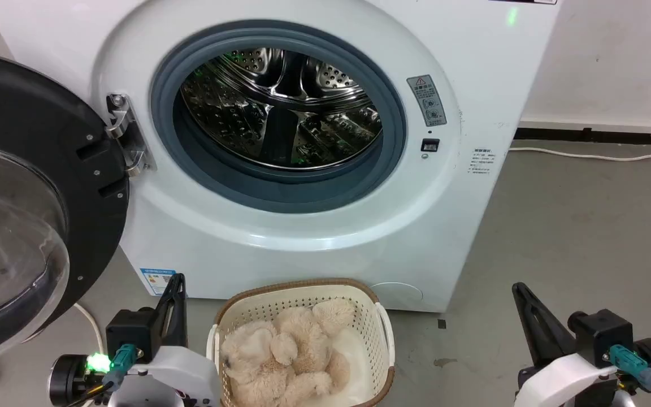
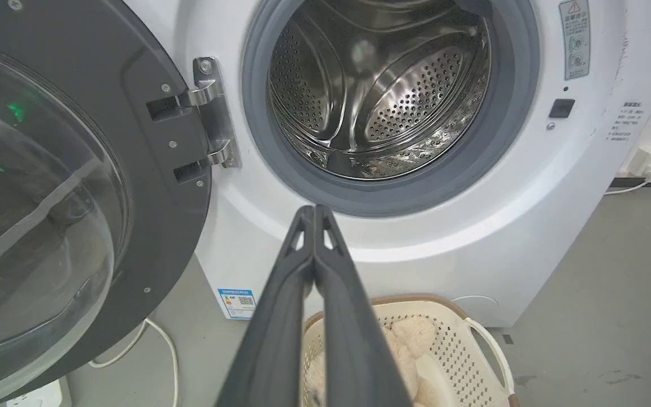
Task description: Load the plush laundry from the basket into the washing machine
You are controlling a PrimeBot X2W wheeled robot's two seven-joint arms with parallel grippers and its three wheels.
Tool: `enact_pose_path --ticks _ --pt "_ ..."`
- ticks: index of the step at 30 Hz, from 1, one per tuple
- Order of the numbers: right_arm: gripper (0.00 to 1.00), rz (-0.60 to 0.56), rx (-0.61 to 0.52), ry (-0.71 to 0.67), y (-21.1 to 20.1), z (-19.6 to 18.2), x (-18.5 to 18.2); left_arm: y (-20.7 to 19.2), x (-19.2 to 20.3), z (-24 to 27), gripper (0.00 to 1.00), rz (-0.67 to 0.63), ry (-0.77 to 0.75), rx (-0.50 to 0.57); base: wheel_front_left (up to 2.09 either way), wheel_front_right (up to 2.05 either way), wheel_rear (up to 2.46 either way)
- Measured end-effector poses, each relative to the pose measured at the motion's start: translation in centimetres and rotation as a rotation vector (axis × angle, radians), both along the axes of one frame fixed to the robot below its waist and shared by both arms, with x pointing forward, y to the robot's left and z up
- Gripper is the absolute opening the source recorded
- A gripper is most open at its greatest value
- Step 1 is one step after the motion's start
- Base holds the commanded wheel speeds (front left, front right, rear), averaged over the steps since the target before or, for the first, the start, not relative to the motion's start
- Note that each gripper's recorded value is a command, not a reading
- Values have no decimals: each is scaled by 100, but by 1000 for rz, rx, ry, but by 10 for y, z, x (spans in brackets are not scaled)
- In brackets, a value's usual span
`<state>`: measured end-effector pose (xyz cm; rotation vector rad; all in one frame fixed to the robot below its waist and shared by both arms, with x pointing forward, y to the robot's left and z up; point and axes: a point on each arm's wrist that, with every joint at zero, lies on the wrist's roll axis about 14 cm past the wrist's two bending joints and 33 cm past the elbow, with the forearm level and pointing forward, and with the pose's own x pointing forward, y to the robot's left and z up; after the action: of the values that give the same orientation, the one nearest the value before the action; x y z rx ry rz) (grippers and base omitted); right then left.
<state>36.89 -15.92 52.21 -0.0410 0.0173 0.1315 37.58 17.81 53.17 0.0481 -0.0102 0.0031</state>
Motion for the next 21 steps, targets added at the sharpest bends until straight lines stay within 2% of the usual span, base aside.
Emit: enact_pose_path --ticks 21 --pt "0 0 0 0 0 0 0 0 0 0 0 0 0 0 0 0 0"
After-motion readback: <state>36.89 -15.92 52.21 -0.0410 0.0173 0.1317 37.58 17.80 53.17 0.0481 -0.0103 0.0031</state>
